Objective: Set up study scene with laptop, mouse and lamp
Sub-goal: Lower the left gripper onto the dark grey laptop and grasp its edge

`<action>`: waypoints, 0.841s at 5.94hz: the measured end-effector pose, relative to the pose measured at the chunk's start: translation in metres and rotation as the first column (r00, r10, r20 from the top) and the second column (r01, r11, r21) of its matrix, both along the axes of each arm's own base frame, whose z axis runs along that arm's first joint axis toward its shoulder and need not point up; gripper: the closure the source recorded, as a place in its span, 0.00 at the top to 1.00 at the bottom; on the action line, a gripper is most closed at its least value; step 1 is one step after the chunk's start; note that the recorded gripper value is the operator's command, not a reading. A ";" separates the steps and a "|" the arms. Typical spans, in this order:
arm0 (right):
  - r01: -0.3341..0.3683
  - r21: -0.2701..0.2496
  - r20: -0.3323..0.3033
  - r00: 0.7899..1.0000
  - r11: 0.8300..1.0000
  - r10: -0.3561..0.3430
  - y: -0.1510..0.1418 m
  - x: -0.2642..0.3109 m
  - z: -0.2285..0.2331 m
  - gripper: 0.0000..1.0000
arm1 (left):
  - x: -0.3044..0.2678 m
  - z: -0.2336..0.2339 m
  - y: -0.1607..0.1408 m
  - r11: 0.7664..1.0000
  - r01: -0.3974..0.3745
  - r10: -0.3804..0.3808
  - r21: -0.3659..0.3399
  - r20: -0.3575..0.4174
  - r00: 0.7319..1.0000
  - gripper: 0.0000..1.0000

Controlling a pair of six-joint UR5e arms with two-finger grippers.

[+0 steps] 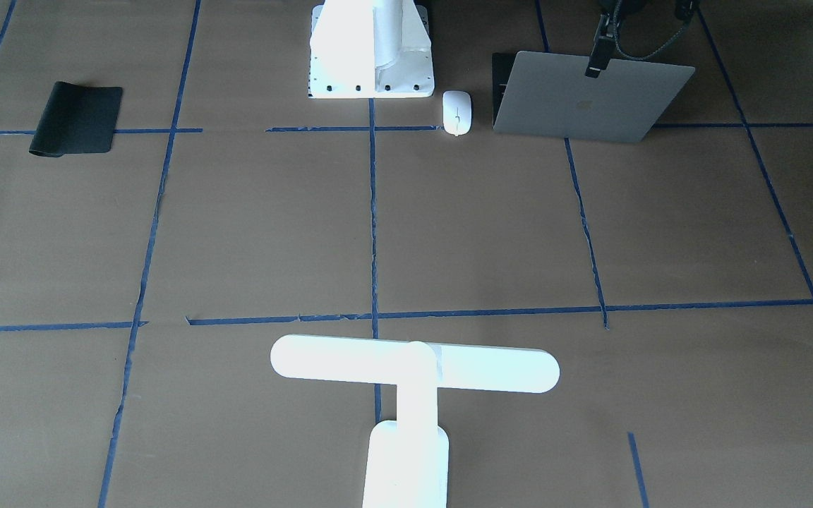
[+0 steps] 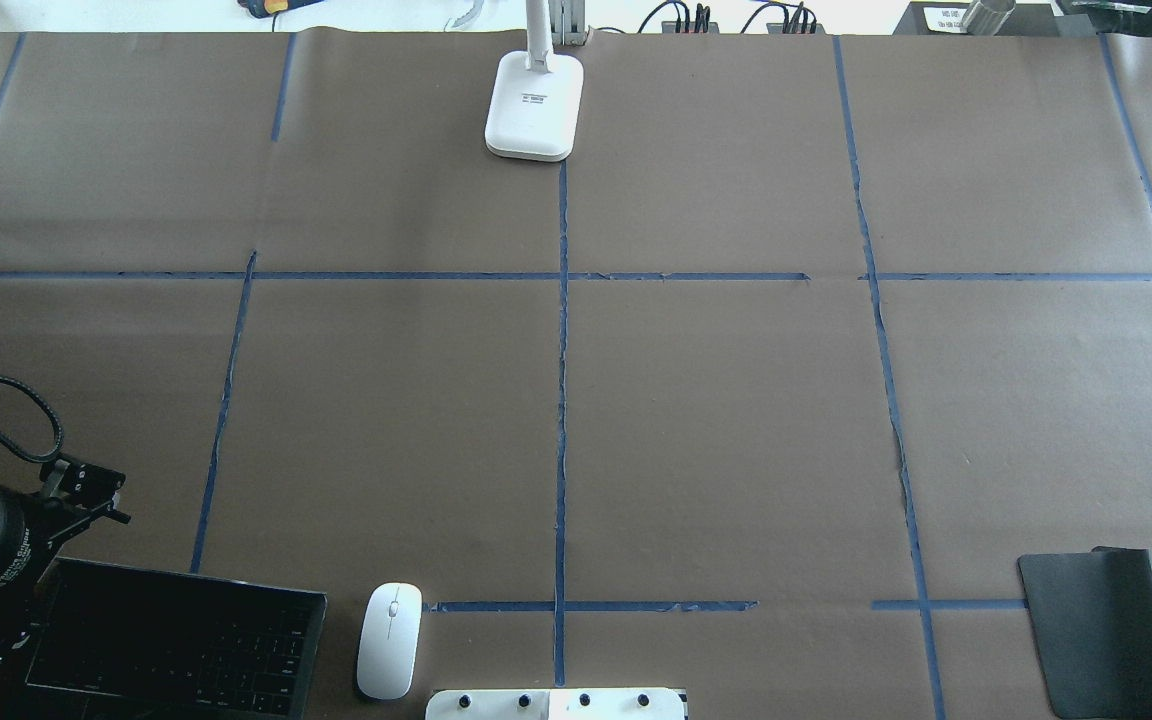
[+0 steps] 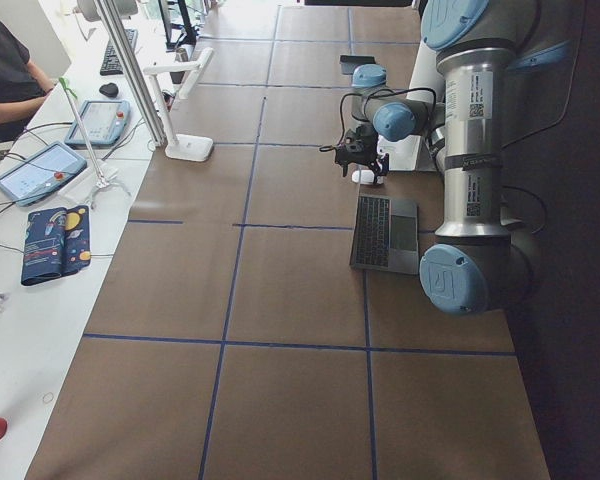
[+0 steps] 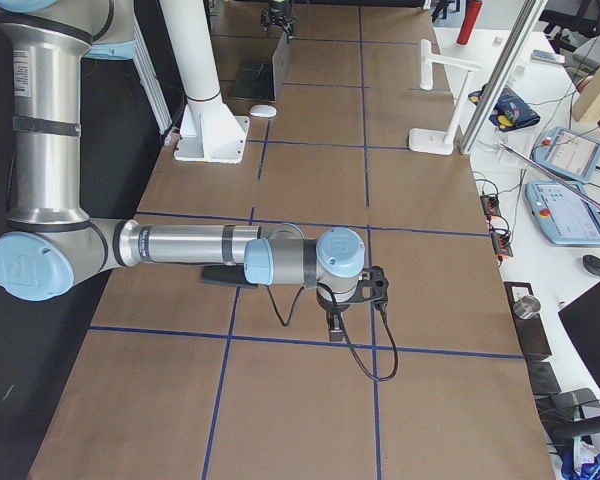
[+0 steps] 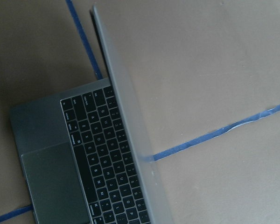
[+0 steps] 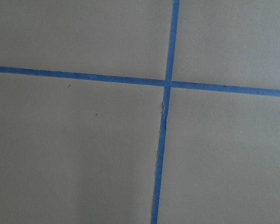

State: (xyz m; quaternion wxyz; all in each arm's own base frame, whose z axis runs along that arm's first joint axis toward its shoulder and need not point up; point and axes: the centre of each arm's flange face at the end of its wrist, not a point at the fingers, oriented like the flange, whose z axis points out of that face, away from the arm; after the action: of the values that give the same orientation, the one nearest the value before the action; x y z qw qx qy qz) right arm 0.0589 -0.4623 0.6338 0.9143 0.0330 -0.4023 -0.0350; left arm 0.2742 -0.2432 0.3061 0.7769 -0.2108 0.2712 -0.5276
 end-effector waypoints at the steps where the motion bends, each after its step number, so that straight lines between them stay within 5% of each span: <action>1: 0.000 -0.002 0.000 1.000 1.000 0.000 0.000 0.000 0.001 1.00 | 0.005 0.004 0.003 1.000 0.018 -0.018 -0.012 0.016 1.000 1.00; 2: 0.000 -0.002 0.000 1.000 1.000 0.000 0.000 0.000 0.001 1.00 | 0.013 0.008 0.008 0.999 0.030 -0.029 -0.024 0.033 0.999 1.00; 3: 0.000 -0.002 0.000 1.000 1.000 0.000 0.001 0.000 0.001 1.00 | 0.020 0.012 0.015 0.999 0.039 -0.037 -0.031 0.052 0.998 0.90; 5: 0.000 -0.002 0.000 1.000 1.000 0.000 0.001 0.000 0.001 1.00 | 0.027 0.019 0.020 0.996 0.073 -0.069 -0.044 0.087 0.994 0.25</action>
State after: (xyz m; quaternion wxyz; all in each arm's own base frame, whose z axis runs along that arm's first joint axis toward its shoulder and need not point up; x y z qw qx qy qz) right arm 0.0589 -0.4618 0.6350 0.9143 0.0320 -0.4023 -0.0344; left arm 0.3011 -0.2237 0.3248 0.7635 -0.1966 0.2326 -0.5695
